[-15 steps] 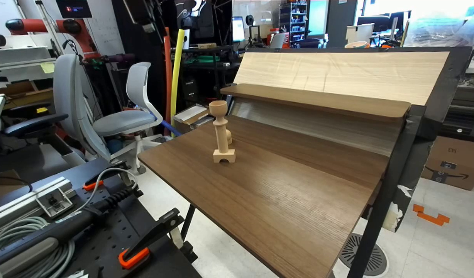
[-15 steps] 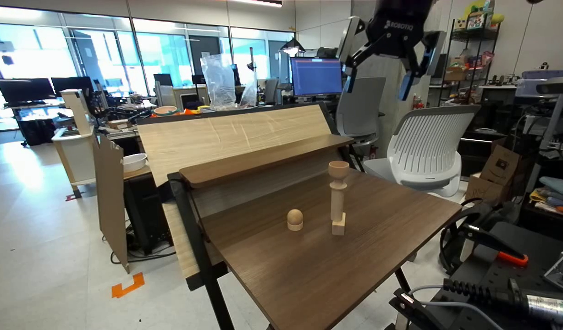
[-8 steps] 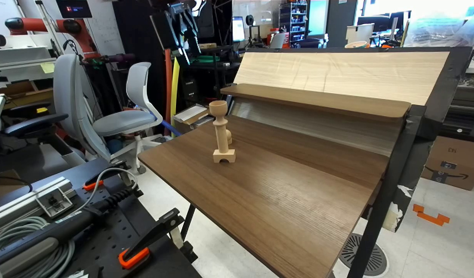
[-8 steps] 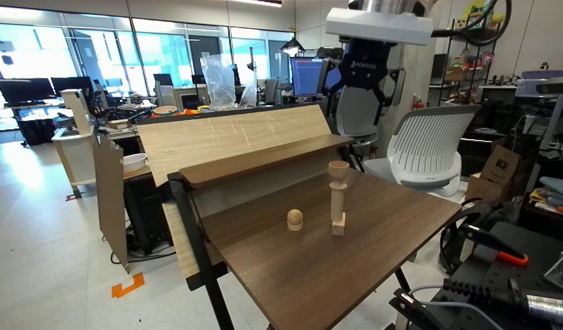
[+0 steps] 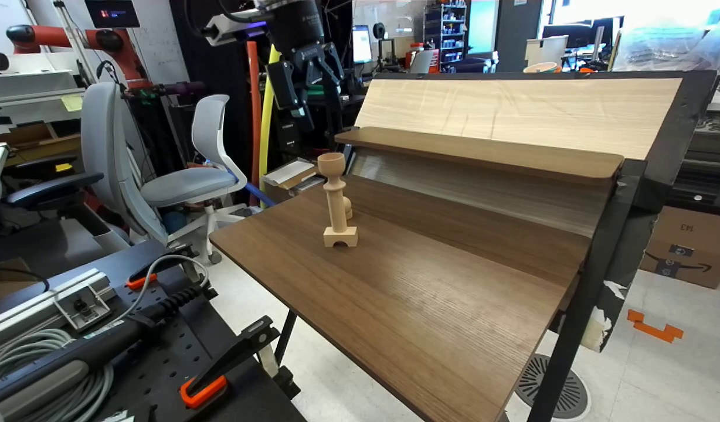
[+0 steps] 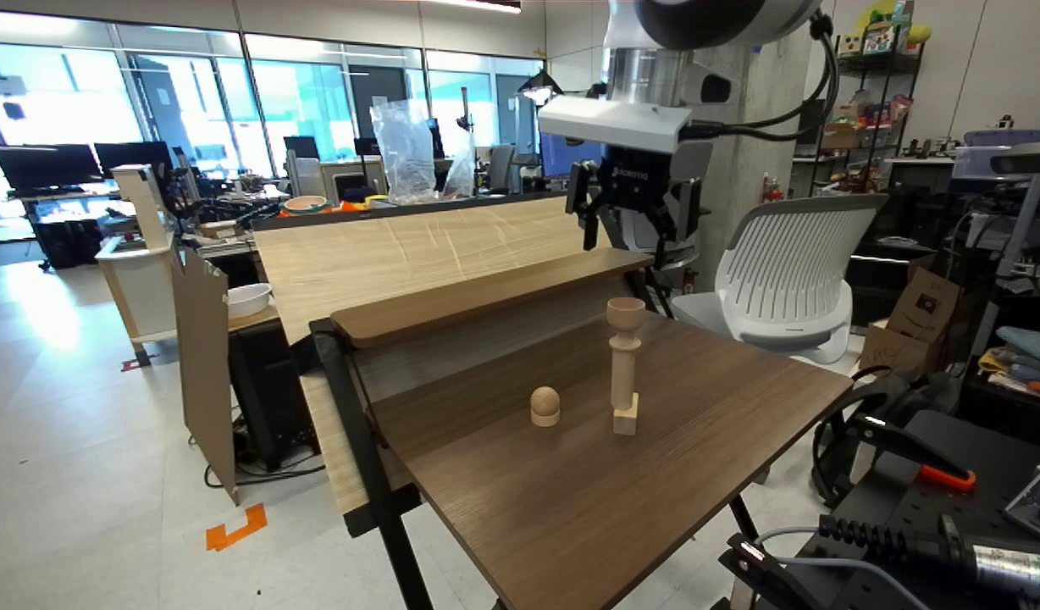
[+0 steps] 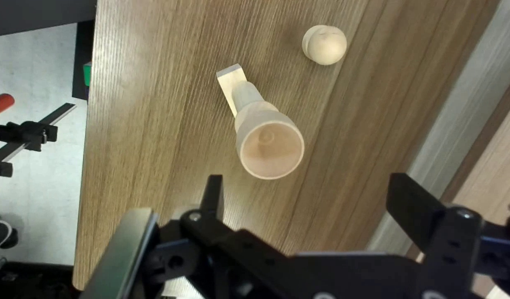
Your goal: Put the wooden cup on the table
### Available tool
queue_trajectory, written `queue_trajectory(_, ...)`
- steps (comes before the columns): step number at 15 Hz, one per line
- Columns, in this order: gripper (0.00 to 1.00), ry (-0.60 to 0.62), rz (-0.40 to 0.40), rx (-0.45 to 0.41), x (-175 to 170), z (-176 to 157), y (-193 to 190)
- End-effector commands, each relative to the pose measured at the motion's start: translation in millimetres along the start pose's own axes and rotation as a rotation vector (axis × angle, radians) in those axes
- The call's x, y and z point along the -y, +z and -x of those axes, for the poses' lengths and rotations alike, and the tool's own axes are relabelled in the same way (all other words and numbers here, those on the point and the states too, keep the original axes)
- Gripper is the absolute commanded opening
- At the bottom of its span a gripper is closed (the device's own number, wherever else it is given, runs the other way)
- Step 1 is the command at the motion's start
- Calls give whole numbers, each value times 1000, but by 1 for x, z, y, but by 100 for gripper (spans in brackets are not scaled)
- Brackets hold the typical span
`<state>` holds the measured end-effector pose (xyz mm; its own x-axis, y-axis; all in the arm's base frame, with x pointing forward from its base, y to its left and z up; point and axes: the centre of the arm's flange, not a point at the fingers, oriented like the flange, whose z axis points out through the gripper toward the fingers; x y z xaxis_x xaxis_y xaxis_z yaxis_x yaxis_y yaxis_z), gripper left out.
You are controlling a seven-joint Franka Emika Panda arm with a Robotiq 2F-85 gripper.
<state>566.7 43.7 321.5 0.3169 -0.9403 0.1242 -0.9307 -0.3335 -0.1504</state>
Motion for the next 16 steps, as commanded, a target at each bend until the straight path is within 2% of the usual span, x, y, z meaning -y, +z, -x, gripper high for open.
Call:
queue_trajectory(1,100,89,42,-19,24,1,20)
queue_trajectory(8,100,169,98,-28,33,4,46)
queue_trajectory(12,100,201,161,-33,29,5,51)
queue_trajectory(16,100,217,187,-37,25,4,57)
